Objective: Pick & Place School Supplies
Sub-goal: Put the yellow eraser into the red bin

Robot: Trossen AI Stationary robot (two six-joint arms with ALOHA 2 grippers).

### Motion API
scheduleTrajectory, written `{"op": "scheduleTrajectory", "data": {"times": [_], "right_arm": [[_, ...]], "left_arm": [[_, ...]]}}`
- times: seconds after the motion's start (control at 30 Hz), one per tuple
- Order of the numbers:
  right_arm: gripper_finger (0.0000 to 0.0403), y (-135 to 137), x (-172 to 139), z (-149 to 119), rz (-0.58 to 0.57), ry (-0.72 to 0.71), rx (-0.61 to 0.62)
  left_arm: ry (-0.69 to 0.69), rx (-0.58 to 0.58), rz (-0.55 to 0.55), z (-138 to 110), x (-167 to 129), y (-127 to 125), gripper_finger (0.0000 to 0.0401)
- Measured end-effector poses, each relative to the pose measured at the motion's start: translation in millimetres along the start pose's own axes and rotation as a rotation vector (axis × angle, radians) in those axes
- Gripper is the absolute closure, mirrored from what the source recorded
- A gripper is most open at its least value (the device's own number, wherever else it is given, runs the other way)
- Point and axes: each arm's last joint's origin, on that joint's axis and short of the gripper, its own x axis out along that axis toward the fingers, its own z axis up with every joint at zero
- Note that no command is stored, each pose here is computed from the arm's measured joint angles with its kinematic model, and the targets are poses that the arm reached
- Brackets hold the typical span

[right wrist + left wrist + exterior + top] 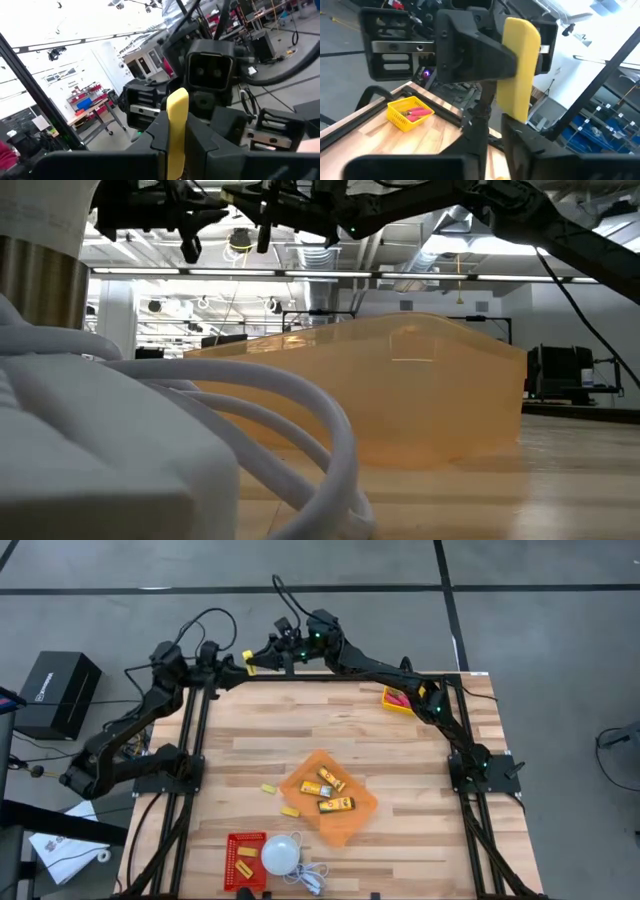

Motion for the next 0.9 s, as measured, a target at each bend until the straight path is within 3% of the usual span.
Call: {"op": "scheduleTrajectory", "data": {"times": [0.43, 0.6, 0.9], "right_arm": [[0.0381, -18, -21, 13, -0.024, -0.007, -0.010], [0.0381, -22, -26, 16, -0.035, -0.012, -0.012], [0.0381, -13, -15, 9, -0.007, 0.003, -0.008]], "left_arm": [[-0.011, -0.023, -0.044, 6, -3, -2, 0.0223], [-0.040, -0.016, -0.029, 8, -3, -3, 0.0212], [-0.094, 0.035, 0.013, 12, -5, -1, 0.0229]]}}
